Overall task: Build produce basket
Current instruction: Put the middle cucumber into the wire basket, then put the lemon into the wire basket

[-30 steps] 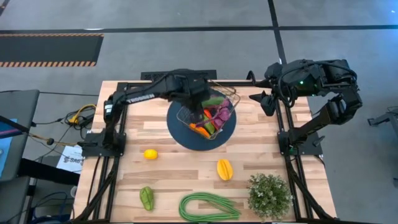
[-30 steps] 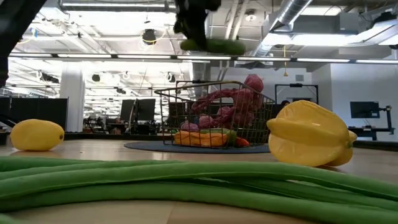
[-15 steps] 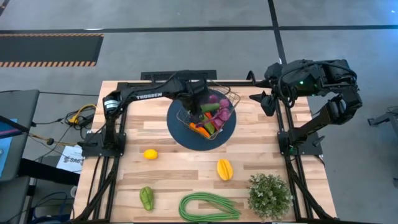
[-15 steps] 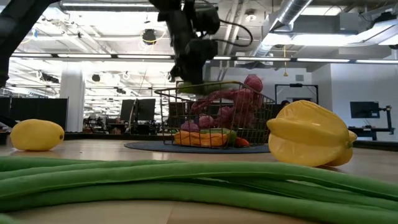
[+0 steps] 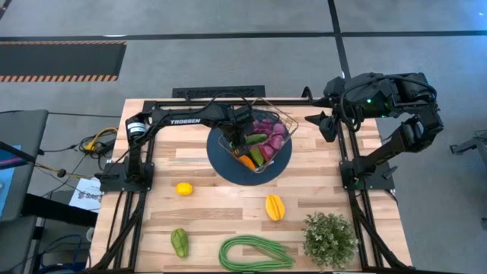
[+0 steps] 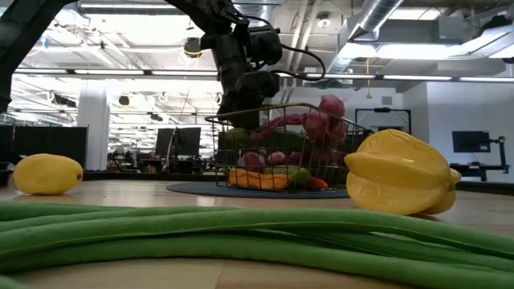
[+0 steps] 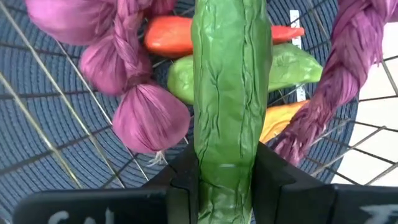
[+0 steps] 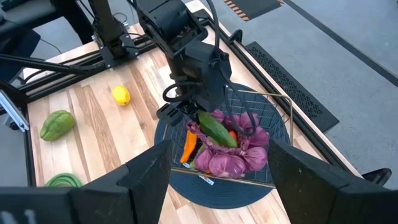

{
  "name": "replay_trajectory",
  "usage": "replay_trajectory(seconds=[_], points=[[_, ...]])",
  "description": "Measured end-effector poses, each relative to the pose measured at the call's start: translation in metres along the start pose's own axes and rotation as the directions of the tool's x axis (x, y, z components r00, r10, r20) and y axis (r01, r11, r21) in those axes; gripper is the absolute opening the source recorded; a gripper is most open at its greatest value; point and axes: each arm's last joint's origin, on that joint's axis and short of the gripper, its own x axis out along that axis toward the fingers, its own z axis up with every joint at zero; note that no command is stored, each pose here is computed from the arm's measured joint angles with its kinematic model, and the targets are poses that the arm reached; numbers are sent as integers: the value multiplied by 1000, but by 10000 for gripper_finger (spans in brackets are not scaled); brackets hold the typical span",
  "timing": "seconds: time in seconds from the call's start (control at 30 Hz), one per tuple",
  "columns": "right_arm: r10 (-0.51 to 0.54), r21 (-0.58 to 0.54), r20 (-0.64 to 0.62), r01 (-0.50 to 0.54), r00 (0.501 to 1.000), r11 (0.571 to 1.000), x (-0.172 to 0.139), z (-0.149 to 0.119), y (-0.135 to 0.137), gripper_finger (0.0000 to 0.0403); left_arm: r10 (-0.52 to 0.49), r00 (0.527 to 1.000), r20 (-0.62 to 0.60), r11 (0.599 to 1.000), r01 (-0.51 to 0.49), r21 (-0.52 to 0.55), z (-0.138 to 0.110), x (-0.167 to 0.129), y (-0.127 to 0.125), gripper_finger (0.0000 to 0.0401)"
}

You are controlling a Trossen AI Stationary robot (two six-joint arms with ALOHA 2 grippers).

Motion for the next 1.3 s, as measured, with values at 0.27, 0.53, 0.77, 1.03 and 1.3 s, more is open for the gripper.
replay_trajectory(seconds=[0.27,0.53,0.77,1.03,1.3], points=[[0,0,1,0,1000,1000,0,0,0,281,0,1000,-1,1000,0,-16,0,0,0,79],[0,0,1,0,1000,1000,0,0,0,281,15,1000,-3,1000,-15,-17,0,0,0,212],[0,1,1,0,1000,1000,0,0,0,281,26,1000,-2,1000,-26,-12,0,0,0,207],[-1,0,0,1,1000,1000,0,0,0,281,1,999,47,999,-4,53,-4,-24,-24,157],[-12,-9,-24,11,1000,1000,0,-2,-1,281,142,987,78,990,-139,-36,-42,-102,-68,115]])
